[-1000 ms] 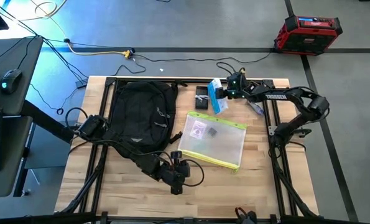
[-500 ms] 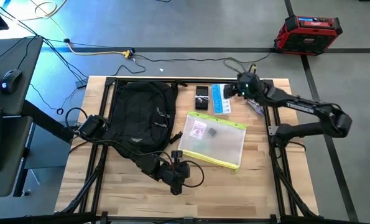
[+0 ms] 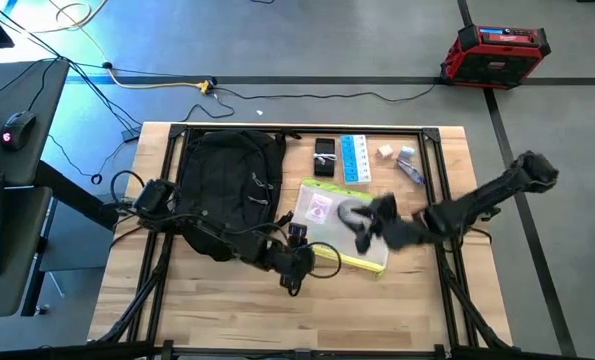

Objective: Unpack backpack
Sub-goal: Remove the packed earphones from the transparent zip bag

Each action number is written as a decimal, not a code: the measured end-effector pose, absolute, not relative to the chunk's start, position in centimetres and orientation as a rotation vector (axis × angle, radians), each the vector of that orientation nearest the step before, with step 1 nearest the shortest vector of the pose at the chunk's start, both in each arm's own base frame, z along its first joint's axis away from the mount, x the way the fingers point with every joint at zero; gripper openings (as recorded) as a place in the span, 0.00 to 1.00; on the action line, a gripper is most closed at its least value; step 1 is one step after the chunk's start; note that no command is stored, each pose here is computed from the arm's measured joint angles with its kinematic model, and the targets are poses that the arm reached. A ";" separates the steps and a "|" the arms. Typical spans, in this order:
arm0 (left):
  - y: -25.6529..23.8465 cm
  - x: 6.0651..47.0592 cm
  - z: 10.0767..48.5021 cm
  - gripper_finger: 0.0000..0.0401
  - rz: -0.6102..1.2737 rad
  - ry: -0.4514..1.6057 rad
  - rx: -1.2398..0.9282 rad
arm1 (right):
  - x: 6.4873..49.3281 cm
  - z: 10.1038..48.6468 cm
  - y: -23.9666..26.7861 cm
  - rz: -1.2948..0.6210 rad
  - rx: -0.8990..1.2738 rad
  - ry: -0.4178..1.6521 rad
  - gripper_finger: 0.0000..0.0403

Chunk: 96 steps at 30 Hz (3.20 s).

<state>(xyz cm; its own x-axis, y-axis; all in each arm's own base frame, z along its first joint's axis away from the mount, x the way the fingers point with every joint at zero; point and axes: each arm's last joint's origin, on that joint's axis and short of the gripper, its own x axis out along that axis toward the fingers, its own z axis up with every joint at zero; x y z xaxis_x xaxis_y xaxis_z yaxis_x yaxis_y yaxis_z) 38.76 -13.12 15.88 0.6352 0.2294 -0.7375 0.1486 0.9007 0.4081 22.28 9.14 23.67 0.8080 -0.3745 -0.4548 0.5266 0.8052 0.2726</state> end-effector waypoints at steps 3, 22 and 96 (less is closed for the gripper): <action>-12.4 39.0 14.9 0.52 0.086 0.922 0.472 | 22.2 22.5 11.8 -0.511 0.363 0.330 0.51; -9.0 39.7 14.4 0.08 0.374 0.918 0.432 | 25.1 18.4 15.2 -0.294 0.181 0.433 0.51; -12.7 38.0 18.1 0.00 0.375 0.781 0.263 | 31.6 14.8 15.1 -0.171 0.015 0.999 0.00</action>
